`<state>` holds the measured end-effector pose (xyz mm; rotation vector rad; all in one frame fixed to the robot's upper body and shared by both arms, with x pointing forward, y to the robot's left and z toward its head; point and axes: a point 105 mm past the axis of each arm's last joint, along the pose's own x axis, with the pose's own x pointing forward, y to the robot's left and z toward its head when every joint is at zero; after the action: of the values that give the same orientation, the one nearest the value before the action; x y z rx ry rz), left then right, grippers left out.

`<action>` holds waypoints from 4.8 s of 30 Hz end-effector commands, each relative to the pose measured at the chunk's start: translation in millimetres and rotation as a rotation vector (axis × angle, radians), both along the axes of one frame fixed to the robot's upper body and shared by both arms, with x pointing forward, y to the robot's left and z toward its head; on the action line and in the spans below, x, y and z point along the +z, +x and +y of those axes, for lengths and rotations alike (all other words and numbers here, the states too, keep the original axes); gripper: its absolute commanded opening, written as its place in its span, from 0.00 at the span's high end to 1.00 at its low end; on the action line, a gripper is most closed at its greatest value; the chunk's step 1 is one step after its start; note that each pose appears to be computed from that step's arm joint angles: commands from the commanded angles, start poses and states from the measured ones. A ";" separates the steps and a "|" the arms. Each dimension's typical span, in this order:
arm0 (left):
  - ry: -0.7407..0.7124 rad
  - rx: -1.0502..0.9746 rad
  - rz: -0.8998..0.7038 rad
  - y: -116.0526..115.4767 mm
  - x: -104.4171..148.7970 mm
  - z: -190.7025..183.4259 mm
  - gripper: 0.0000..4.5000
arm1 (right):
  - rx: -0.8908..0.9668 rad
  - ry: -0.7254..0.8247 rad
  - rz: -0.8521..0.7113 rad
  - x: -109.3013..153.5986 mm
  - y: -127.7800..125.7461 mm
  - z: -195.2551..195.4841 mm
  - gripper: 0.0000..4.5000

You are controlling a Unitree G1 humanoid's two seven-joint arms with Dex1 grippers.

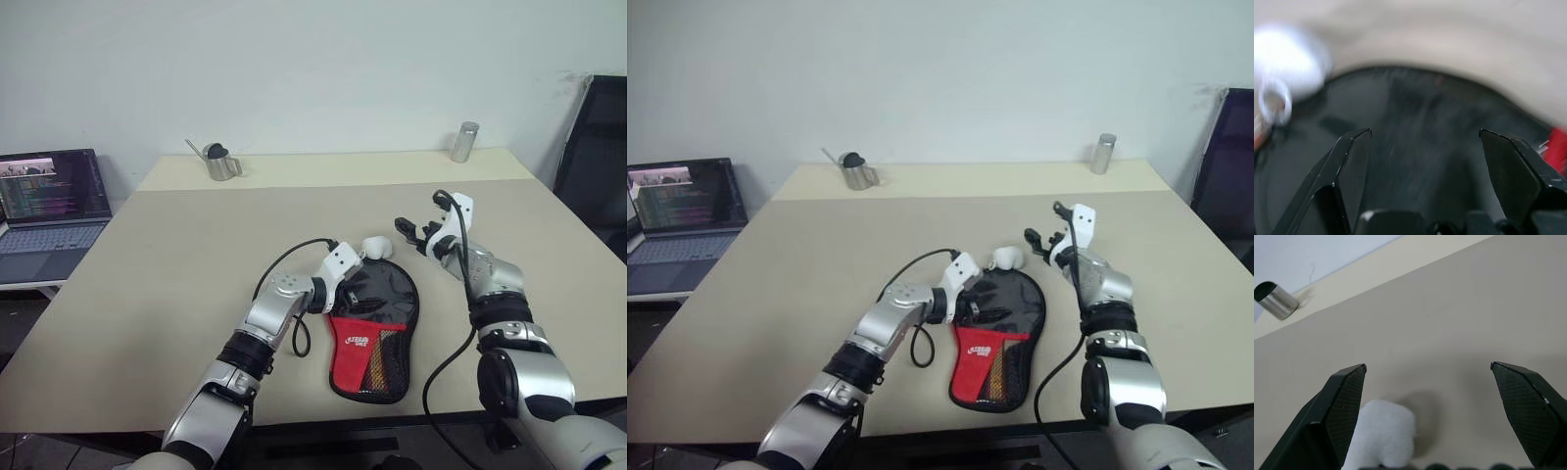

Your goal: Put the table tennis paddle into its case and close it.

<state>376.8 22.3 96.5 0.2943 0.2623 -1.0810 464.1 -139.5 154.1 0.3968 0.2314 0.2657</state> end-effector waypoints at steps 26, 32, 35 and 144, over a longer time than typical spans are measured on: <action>-0.013 0.059 0.021 -11.6 -6.4 -4.0 0.14 | 0.079 -0.102 0.026 -13.3 6.1 63.7 0.28; -0.007 0.057 0.016 -10.6 -6.6 -3.4 0.14 | 0.062 -0.106 0.022 -13.1 7.0 58.4 0.70; -0.006 0.054 0.015 -10.3 -6.4 -4.6 0.14 | 0.049 -0.109 0.017 -11.4 7.8 52.5 0.82; 0.094 -0.110 -0.096 -54.9 73.8 126.9 0.14 | 0.559 -0.578 0.008 -28.7 -108.5 -32.2 0.01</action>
<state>323.8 152.2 156.9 0.4255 0.2685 -1.1654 353.0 -172.4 121.9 -0.2473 0.4147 0.7330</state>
